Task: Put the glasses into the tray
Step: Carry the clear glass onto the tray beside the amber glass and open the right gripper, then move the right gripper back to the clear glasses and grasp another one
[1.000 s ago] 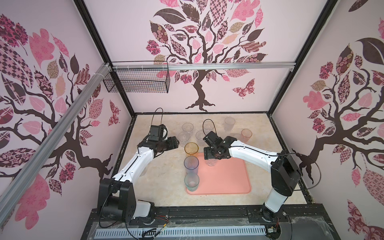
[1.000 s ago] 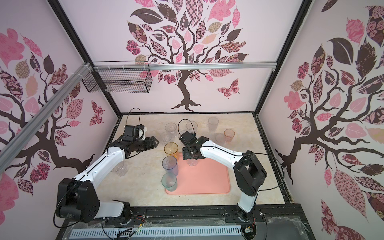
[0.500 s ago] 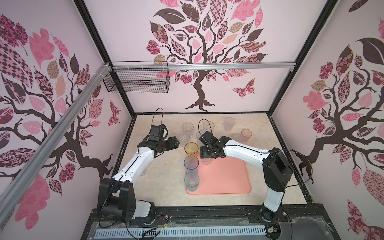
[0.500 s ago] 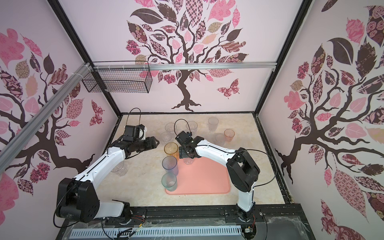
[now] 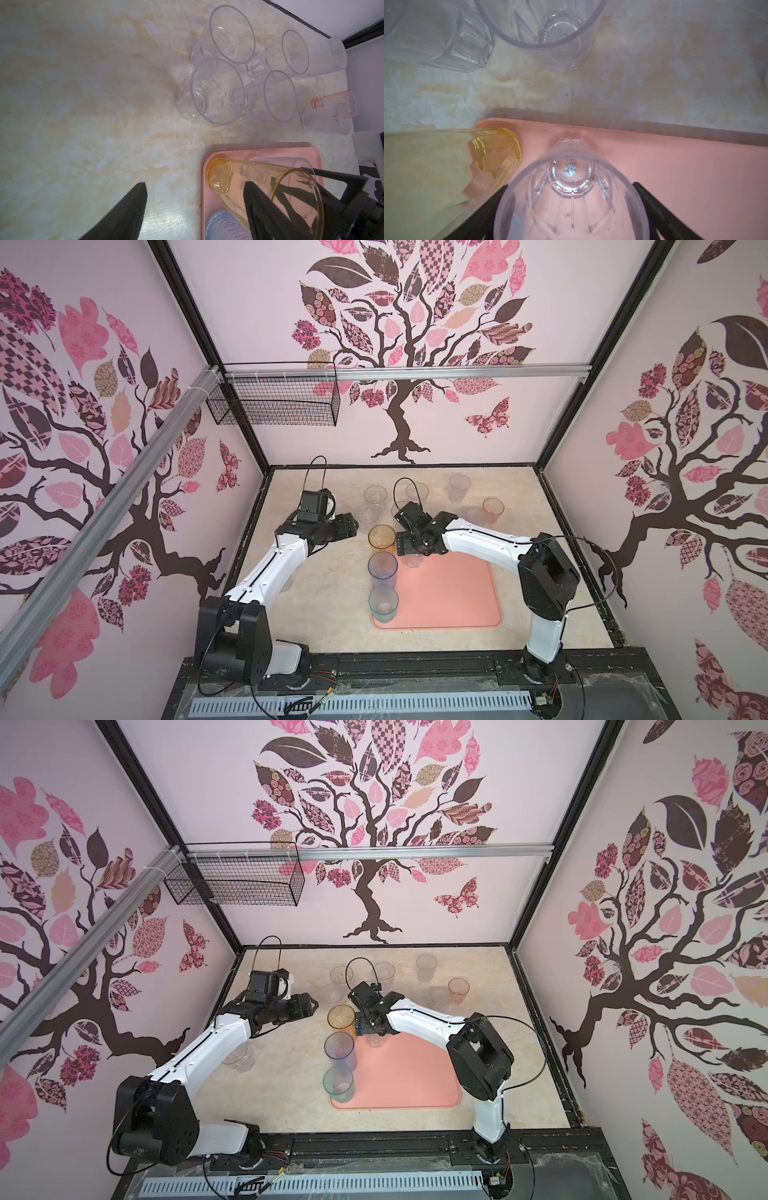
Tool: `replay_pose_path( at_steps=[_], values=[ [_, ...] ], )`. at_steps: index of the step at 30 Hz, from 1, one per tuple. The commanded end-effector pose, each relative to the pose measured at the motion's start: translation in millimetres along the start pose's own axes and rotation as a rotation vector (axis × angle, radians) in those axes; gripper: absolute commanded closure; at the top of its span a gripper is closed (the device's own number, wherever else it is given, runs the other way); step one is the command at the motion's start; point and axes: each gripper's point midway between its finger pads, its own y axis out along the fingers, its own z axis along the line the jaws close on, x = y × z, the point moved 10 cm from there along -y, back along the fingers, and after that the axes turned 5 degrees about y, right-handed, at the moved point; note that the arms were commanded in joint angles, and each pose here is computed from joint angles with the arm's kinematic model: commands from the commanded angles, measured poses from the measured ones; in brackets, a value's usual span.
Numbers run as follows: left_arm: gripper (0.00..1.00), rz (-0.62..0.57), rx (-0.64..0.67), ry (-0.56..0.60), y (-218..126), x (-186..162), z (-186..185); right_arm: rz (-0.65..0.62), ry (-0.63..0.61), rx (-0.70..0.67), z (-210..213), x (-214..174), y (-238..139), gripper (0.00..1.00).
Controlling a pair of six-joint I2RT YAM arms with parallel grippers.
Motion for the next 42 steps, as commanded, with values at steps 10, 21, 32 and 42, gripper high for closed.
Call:
replay_pose_path(
  at_steps=[10,21,32,42],
  values=[
    [0.23,0.001,0.009,0.021,2.2,-5.1,1.9,-0.024,0.010,0.042,4.2,8.3,-28.0,0.04],
    [0.23,-0.038,0.036,0.044,-9.7,1.3,-0.2,-0.146,-0.004,0.065,-6.3,28.9,-89.9,0.03],
    [0.22,-0.180,0.049,0.220,-34.7,33.0,-46.8,-0.248,0.087,0.071,-52.6,104.9,-103.2,0.08],
    [0.15,-0.266,0.055,0.455,-17.8,51.8,-86.8,-0.233,0.204,0.047,-72.3,170.9,-39.4,0.43]
  ],
)
